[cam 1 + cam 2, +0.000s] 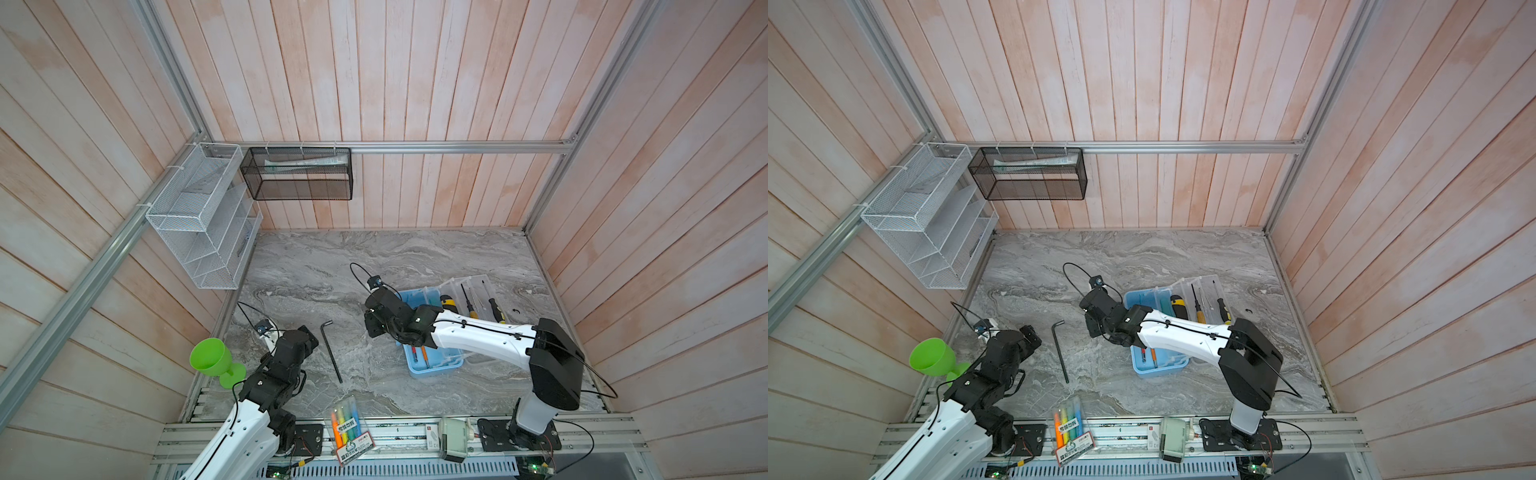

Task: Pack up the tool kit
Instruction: 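Lower the right gripper and close it on the black hex key, then lift the black hex key and carry it over the blue box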

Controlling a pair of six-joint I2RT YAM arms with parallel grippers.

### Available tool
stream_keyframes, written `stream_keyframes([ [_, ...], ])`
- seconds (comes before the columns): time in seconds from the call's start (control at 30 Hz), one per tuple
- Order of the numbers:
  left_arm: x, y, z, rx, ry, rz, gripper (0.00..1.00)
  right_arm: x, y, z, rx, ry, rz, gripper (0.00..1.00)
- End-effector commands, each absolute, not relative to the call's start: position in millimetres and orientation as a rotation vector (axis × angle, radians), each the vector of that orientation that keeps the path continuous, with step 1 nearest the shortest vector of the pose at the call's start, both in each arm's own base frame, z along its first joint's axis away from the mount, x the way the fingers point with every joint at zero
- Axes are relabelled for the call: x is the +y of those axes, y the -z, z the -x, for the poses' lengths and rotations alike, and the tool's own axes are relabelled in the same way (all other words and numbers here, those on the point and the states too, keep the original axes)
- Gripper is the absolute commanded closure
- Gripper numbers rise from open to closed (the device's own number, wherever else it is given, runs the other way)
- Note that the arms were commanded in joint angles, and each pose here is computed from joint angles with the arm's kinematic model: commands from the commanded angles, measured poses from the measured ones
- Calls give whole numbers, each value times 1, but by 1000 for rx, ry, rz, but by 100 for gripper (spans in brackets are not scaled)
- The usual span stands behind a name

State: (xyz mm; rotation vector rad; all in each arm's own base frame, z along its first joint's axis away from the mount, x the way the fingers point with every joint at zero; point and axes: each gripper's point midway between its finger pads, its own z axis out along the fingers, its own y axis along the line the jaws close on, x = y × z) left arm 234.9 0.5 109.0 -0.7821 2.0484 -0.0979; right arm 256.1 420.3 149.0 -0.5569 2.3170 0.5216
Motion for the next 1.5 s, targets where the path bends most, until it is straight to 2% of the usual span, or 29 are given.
stream_keyframes([
  [0.0, 10, -96, -228, 2065, 78, 833, 0, 462, -126, -233, 2346, -616, 672, 64],
  [0.23, 21, -86, -230, 2094, 98, 905, 0, 508, -89, -204, 2397, -712, 802, 64],
  [0.33, 22, -86, -229, 2087, 99, 913, 0, 519, -72, -200, 2418, -682, 843, 64],
  [0.8, 23, -85, -229, 2088, 97, 922, 0, 521, -13, -214, 2469, -397, 920, 64],
  [0.97, 22, -85, -229, 2092, 102, 915, 0, 522, -2, -211, 2492, -387, 937, 64],
  [1.23, 21, -85, -230, 2094, 112, 903, 0, 519, 4, -214, 2506, -346, 931, 71],
  [1.47, 19, -86, -231, 2093, 123, 891, 0, 512, -3, -226, 2494, -281, 894, 86],
])
